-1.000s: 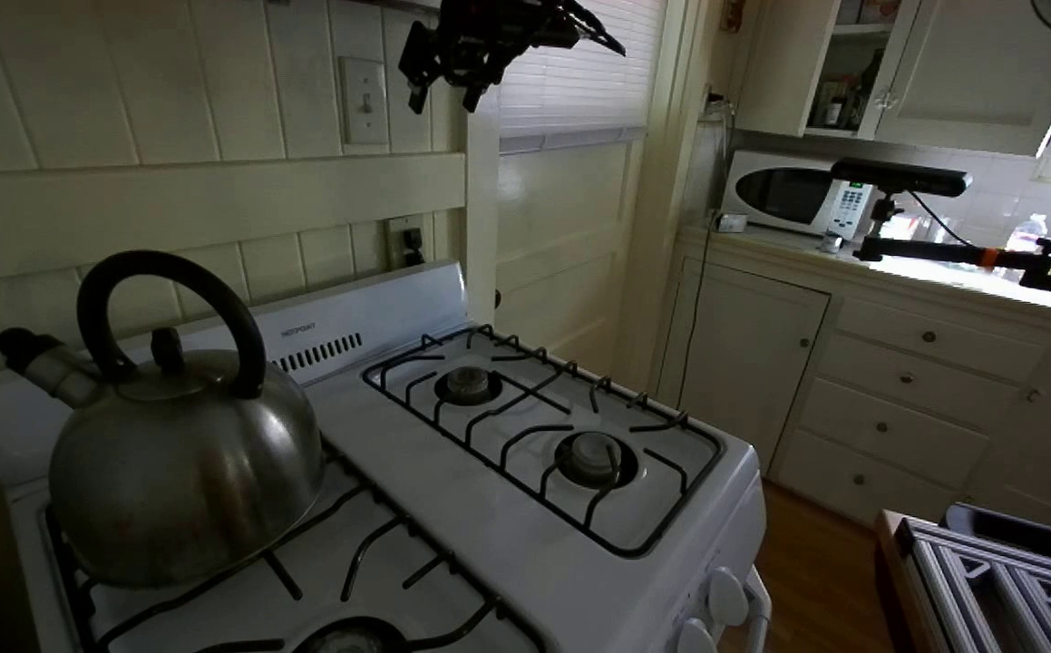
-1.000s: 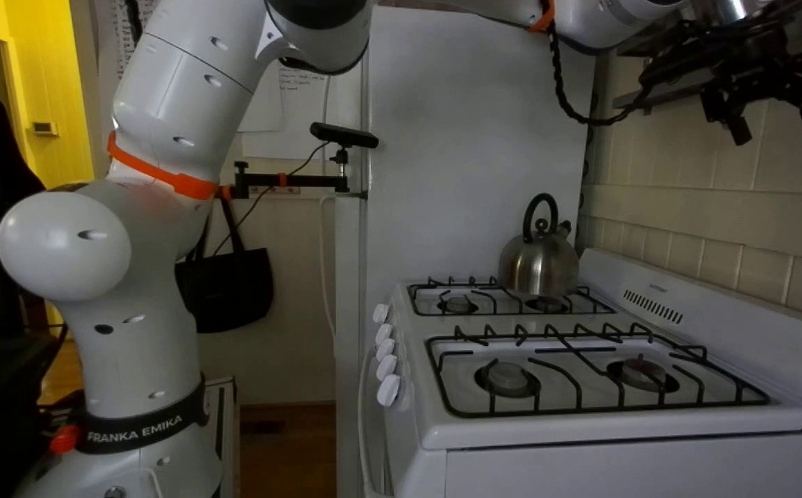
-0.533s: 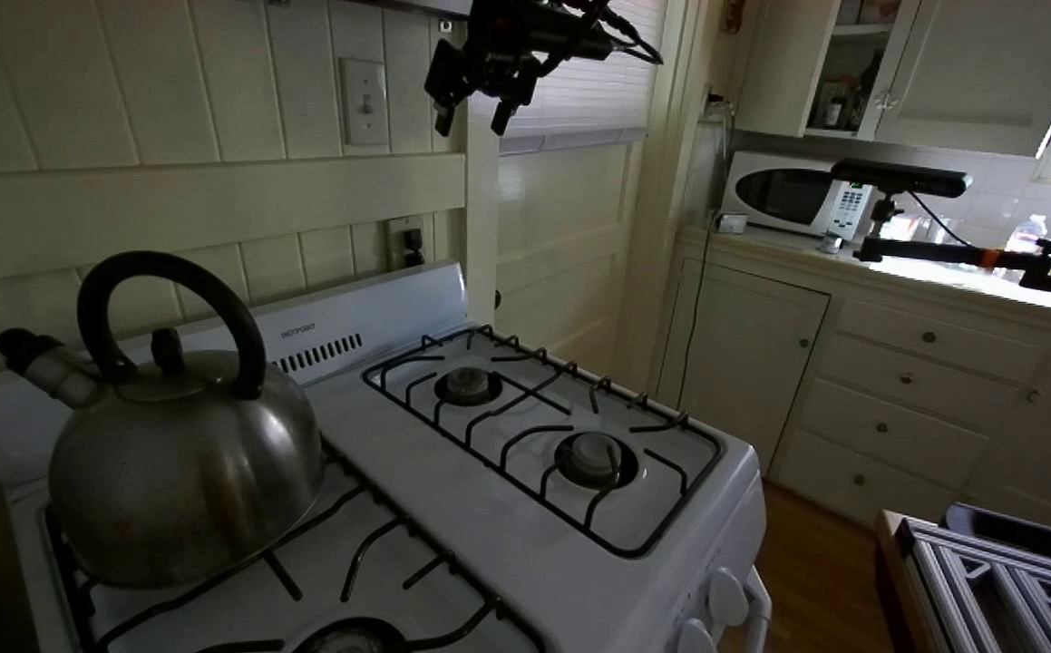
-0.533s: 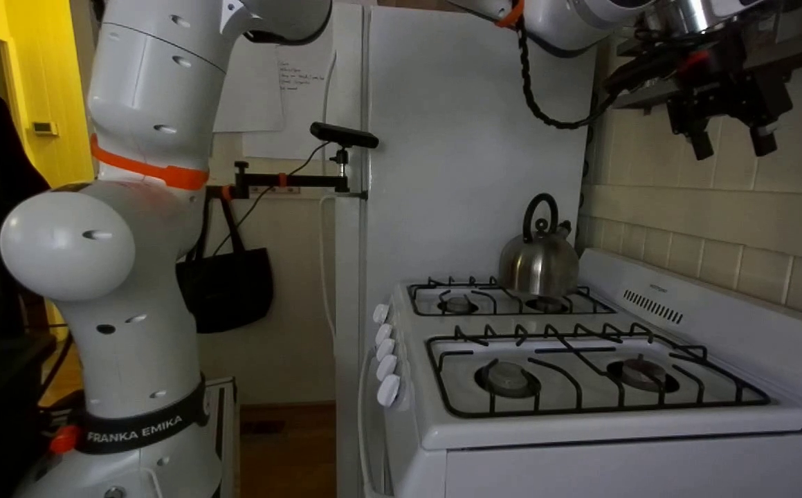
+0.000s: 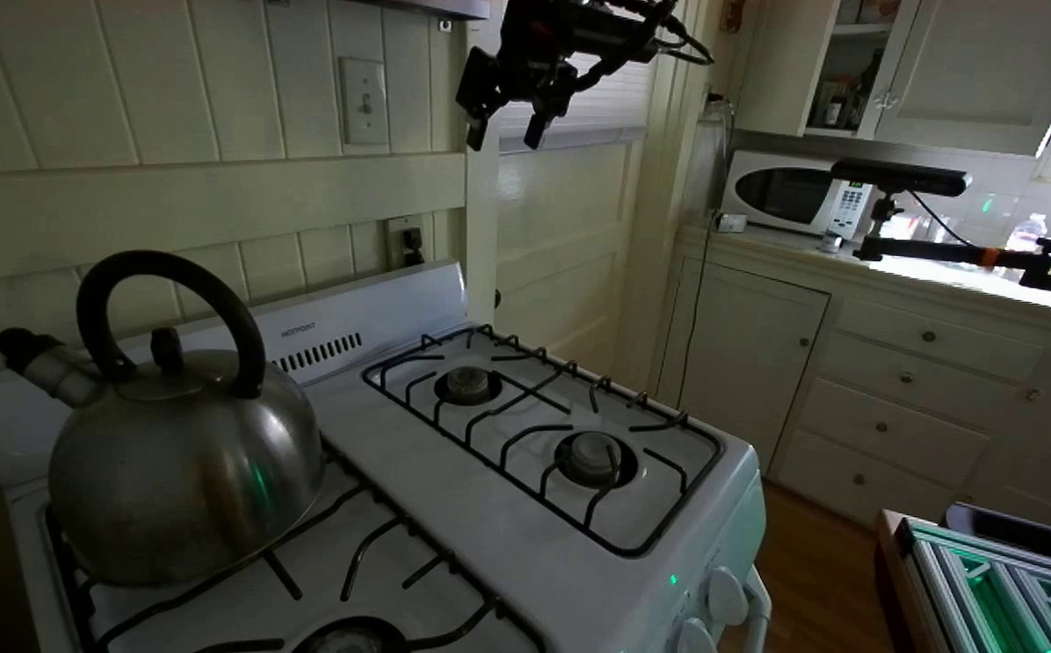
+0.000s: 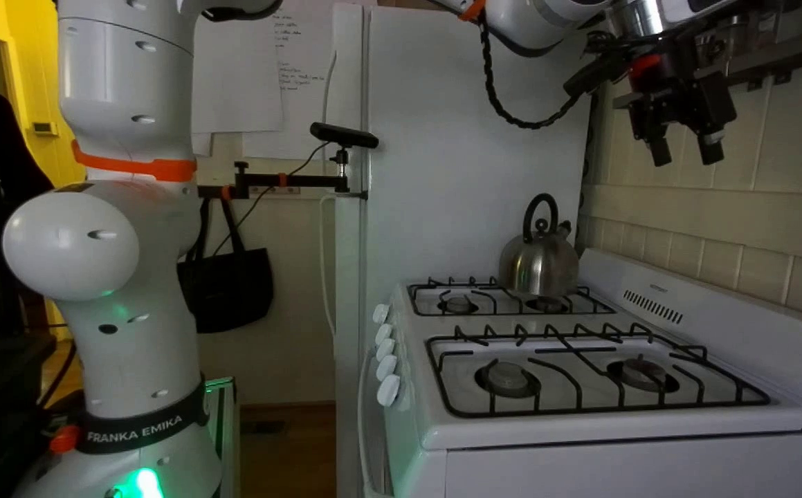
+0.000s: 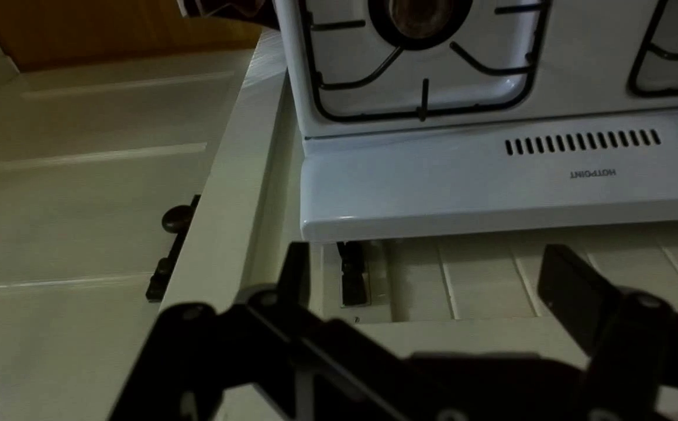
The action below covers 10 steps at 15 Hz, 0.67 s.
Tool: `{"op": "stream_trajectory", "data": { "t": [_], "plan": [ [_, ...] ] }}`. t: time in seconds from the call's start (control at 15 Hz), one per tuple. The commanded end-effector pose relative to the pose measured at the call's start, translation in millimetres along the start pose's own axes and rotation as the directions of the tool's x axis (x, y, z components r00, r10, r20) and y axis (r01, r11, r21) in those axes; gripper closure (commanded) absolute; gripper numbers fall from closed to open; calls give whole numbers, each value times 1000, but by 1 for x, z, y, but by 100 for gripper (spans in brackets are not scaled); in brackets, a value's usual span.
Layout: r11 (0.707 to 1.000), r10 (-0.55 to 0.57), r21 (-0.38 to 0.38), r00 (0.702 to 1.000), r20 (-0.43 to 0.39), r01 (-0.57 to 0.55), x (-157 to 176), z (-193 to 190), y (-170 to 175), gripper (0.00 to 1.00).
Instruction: Push the switch above the stove downwards.
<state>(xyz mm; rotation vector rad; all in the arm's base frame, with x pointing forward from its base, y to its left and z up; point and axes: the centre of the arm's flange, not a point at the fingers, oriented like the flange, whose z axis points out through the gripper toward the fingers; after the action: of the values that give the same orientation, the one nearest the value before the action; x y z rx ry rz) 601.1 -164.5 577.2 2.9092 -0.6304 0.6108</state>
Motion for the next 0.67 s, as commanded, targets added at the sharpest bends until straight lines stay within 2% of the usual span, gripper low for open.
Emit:
{"op": "stream_trajectory", "data": {
  "t": [0.0, 0.6],
  "plan": [
    [1000, 6, -3, 1000, 22, -6, -43, -7, -3, 0],
    [1000, -30, 7, 996, 87, 30, -89, -17, -10, 0]
  ]
}}
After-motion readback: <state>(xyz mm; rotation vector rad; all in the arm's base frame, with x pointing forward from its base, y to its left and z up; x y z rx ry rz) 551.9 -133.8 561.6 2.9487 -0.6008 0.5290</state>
